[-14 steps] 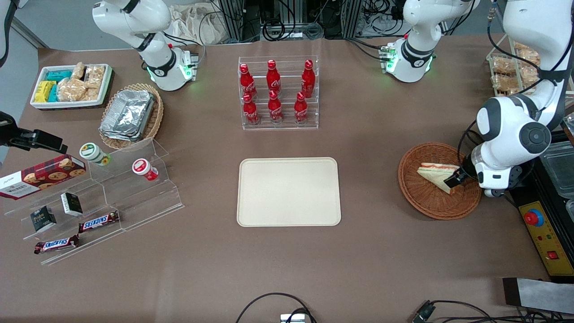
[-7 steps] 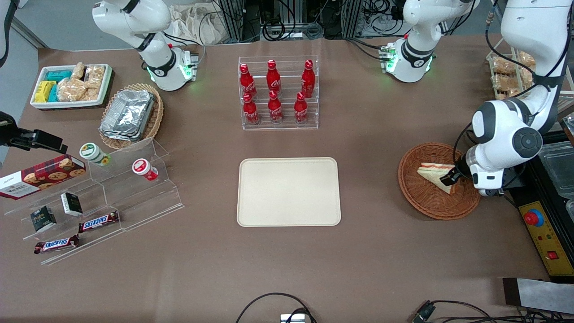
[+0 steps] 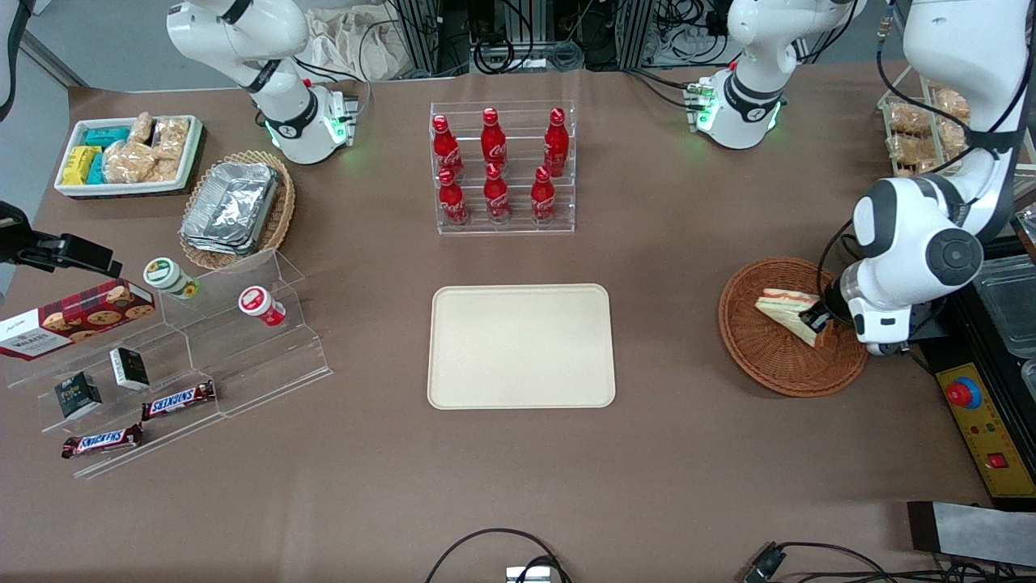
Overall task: Place sandwich from basket to tray
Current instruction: 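Lower the left gripper and close it on the sandwich, then lift the sandwich and carry it with the left gripper toward the beige tray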
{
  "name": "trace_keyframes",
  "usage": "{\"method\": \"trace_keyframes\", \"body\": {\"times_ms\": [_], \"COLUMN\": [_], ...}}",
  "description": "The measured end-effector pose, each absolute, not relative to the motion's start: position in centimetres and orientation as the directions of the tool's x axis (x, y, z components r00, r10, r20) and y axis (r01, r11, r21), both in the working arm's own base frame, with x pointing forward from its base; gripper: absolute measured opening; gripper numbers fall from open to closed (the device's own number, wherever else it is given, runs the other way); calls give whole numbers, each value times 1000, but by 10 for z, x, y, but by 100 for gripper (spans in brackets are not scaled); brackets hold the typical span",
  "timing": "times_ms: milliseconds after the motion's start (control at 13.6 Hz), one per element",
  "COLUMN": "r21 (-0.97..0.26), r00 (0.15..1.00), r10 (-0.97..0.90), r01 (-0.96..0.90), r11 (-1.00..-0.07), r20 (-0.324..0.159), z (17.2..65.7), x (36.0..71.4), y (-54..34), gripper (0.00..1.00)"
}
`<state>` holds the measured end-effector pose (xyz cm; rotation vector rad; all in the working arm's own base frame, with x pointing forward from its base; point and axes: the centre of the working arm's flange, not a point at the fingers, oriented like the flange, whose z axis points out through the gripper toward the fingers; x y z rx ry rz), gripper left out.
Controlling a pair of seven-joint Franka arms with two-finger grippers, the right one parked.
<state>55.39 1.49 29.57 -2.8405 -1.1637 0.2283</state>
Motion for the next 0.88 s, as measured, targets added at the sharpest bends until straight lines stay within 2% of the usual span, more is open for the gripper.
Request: {"method": "trace_keyframes", "body": {"times_ms": [221, 368, 516, 663, 884], "r21": [-132, -104, -63, -39, -33], "r00": [775, 826, 875, 917, 960], "r10": [617, 551, 477, 392, 245], "r01": [603, 542, 473, 390, 243], "r11": [-787, -834, -879, -920, -970], "r20": [-141, -117, -79, -75, -138], "z": [371, 427, 464, 468, 422], "x": [580, 597, 607, 610, 602], "y": [-27, -60, -99, -153, -257], "gripper": [30, 20, 20, 20, 20]}}
